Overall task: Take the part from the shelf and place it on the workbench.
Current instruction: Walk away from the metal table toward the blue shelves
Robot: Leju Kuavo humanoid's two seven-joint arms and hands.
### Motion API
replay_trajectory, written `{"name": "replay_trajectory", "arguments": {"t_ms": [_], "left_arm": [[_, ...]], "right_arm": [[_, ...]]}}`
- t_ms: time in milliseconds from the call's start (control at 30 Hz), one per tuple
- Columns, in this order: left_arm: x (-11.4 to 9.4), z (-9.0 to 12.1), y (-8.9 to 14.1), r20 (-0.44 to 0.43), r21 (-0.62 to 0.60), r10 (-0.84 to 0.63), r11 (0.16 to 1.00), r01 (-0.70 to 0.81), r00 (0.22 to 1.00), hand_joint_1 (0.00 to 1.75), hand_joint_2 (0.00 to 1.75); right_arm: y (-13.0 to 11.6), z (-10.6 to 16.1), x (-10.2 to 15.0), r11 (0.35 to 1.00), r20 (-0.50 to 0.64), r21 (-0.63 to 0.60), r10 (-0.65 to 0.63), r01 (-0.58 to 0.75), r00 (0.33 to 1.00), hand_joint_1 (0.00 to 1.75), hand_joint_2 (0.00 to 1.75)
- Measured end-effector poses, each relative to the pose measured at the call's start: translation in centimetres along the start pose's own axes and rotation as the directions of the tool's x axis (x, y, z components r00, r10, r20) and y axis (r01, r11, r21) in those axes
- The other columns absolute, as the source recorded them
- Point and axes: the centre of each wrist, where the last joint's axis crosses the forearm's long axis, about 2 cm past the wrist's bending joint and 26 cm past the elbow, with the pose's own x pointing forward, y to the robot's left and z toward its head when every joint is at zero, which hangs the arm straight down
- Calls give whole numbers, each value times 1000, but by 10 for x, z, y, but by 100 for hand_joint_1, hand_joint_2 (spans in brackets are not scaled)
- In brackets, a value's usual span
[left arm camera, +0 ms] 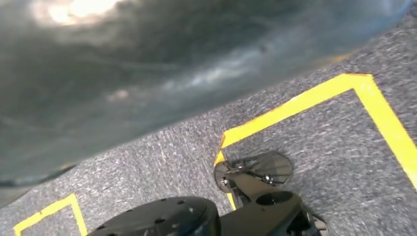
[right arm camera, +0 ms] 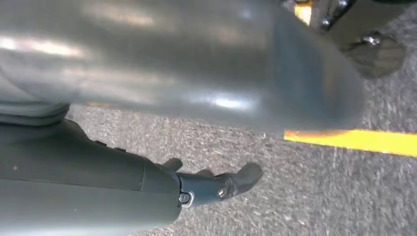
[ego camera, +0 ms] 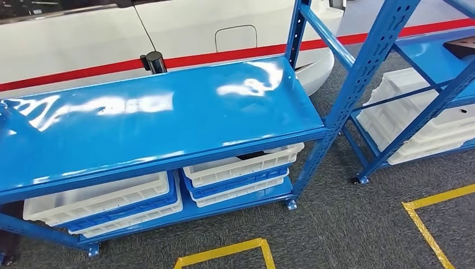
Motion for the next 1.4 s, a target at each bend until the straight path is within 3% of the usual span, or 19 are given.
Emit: {"name": "replay_trajectory", "arguments": {"t_ms": [1400], "left_arm": [[1, 2, -5, 71, 30, -7, 1000, 5, 997, 0, 0]], "right_arm": [[-1, 0, -4, 1000, -1, 11, 23, -23, 1000, 0, 0]]}}
